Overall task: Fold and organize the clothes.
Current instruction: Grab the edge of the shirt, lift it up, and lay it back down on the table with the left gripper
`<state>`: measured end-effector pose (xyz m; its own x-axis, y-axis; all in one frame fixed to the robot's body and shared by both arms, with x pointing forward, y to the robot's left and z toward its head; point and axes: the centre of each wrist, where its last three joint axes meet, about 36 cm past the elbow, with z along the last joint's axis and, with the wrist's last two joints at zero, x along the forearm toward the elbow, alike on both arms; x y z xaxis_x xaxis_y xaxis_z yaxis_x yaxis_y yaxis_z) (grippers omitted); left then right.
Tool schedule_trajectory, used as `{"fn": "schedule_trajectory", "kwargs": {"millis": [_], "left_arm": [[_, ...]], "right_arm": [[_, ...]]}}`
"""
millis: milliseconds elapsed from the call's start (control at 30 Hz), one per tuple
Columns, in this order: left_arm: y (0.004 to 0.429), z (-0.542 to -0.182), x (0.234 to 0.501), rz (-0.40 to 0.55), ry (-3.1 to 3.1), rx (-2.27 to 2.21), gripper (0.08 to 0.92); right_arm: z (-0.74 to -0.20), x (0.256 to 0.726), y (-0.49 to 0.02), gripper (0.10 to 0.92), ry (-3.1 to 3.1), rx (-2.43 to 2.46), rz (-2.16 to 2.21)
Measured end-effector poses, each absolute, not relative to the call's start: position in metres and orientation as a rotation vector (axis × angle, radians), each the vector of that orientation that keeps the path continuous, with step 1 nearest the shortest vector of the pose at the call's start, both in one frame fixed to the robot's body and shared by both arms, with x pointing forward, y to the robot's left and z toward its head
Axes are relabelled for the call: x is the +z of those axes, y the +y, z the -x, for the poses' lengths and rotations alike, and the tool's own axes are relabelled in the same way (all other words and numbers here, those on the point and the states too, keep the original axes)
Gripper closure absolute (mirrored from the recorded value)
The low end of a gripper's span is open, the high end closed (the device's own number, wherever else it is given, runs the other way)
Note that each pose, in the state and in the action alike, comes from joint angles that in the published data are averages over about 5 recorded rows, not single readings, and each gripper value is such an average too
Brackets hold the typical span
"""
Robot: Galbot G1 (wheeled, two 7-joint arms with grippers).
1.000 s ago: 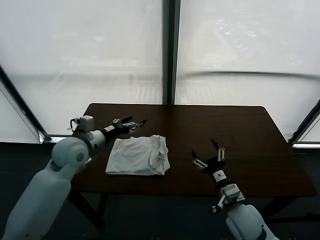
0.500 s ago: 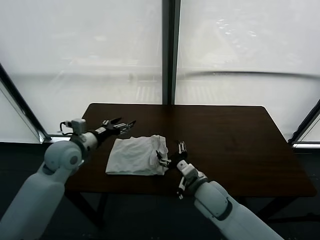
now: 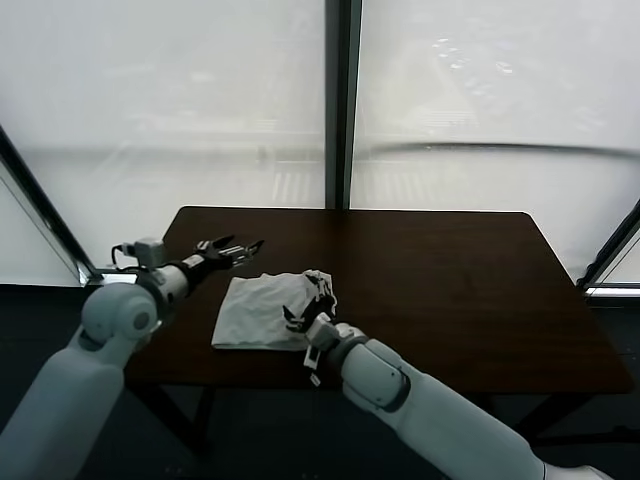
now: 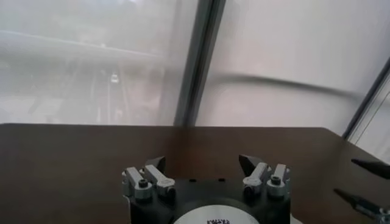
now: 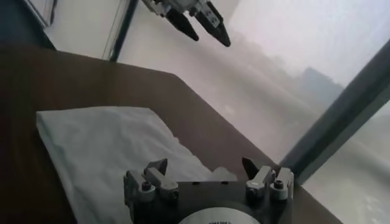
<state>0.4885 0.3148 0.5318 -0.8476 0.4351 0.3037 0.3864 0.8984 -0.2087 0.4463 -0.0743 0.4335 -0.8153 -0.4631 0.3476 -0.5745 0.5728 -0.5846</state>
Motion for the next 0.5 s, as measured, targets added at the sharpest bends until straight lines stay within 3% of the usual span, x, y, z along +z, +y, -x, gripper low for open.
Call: {"fn": "schedule_trajectory", "kwargs": {"millis": [500], "left_arm": [[0.313, -0.483, 0.526, 0.607, -2.707, 0.203, 0.092]], "right_arm": [[-0.438, 0.432, -0.134, 0.115, -2.694, 1.008, -0.701]]}}
